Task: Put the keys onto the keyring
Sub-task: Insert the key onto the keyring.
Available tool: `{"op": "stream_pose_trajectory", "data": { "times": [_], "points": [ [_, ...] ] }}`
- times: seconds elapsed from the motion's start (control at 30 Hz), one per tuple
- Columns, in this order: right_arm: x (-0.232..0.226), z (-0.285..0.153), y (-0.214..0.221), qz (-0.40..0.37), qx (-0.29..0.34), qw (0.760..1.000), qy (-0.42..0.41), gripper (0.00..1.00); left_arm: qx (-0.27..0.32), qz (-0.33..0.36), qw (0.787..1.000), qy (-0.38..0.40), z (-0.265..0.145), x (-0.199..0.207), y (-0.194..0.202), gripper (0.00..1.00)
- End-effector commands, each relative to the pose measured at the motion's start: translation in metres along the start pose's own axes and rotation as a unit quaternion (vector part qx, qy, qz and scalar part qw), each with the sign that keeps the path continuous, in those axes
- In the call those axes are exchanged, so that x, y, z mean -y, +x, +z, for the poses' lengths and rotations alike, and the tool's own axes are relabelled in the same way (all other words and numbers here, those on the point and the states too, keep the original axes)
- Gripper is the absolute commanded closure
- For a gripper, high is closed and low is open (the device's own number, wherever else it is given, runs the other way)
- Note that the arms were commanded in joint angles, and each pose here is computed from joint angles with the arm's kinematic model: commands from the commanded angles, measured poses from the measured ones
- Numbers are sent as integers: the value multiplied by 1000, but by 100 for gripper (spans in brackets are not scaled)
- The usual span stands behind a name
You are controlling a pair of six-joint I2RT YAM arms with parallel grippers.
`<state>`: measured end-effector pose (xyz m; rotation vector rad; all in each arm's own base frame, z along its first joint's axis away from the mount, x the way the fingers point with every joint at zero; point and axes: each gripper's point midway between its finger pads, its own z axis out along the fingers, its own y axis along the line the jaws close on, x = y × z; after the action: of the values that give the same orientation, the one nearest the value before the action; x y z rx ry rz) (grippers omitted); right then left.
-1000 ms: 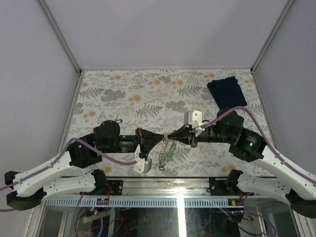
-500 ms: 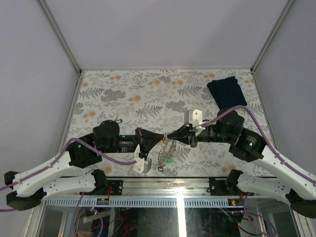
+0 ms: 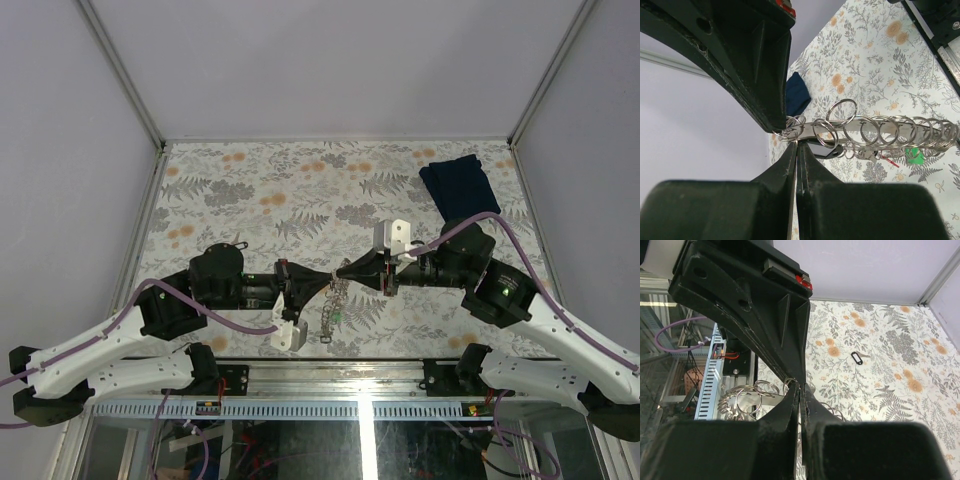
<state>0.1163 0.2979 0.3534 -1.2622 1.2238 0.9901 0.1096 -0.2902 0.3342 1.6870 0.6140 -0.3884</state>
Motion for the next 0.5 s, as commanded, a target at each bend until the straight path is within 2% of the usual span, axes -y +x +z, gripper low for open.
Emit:
{"op": "stream_pose_trajectory", "data": {
  "times": [0.0, 0.27, 0.47],
  "points": [
    [24, 2, -43, -38, 72, 995, 50, 100, 41, 5, 999, 9, 0, -2, -20, 100],
    [34, -2, -43, -35, 73, 993, 84, 100, 34, 5, 999, 5, -1, -4, -18, 100],
    [45, -10, -48, -10, 109, 985, 132, 100, 27, 0, 999, -27, -3, -13, -15, 100]
  ]
}}
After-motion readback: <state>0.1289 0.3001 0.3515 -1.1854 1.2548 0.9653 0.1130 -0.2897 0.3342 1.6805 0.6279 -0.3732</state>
